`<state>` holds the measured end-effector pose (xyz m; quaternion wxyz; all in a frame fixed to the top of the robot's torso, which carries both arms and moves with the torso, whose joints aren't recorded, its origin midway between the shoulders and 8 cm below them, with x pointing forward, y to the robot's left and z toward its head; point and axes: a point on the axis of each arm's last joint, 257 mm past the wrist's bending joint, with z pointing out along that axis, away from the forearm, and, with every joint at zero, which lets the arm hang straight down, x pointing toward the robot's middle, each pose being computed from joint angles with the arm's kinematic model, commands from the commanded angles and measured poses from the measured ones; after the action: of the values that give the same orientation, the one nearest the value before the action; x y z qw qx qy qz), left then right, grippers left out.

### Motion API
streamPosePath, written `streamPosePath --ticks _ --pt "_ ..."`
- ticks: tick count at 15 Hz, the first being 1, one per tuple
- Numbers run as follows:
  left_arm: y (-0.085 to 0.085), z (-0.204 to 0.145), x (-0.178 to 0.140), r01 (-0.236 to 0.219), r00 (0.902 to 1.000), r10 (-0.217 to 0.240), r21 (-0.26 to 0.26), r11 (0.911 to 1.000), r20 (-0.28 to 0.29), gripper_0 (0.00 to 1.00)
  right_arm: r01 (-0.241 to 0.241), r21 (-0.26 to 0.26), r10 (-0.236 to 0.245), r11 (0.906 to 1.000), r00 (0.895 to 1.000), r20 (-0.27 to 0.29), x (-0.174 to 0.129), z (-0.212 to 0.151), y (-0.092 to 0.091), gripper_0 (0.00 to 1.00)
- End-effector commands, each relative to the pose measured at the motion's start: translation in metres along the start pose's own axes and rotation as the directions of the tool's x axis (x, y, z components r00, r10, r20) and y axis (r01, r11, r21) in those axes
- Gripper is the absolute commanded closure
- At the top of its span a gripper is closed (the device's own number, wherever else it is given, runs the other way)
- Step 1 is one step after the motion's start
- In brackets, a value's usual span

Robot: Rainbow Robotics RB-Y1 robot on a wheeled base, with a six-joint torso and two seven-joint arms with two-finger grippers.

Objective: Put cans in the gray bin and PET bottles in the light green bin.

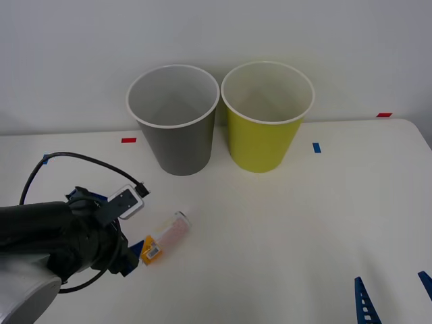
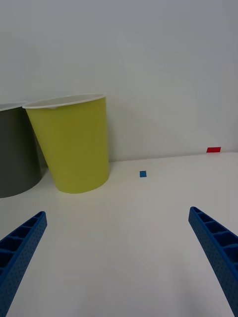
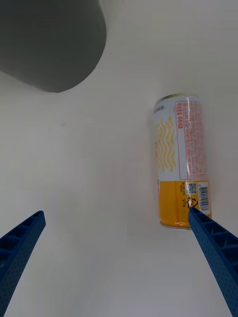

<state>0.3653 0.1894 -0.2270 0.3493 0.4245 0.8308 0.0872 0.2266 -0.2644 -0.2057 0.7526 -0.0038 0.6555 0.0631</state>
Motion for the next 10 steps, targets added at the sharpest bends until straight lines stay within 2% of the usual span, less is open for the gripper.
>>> streamPosePath --ticks 1,4,7,10 --pt "-0.011 0.012 -0.002 0.008 1.0 -0.008 0.044 0.999 -0.001 0.0 0.0 0.0 0.0 1.0 1.0 0.0 0.0 0.0 0.0 0.0" --pt "-0.018 0.018 -0.003 0.035 0.9993 -0.034 0.084 0.9959 -0.018 0.0 0.0 0.0 0.0 1.0 1.0 0.0 0.0 0.0 0.0 0.0" --pt "-0.022 0.019 -0.008 0.067 0.9976 -0.064 0.101 0.9927 -0.024 0.0 0.0 0.0 0.0 1.0 1.0 0.0 0.0 0.0 0.0 0.0" --pt "-0.028 0.017 -0.011 0.081 0.9955 -0.074 0.13 0.9882 -0.06 0.0 0.0 0.0 0.0 1.0 1.0 0.0 0.0 0.0 0.0 0.0"
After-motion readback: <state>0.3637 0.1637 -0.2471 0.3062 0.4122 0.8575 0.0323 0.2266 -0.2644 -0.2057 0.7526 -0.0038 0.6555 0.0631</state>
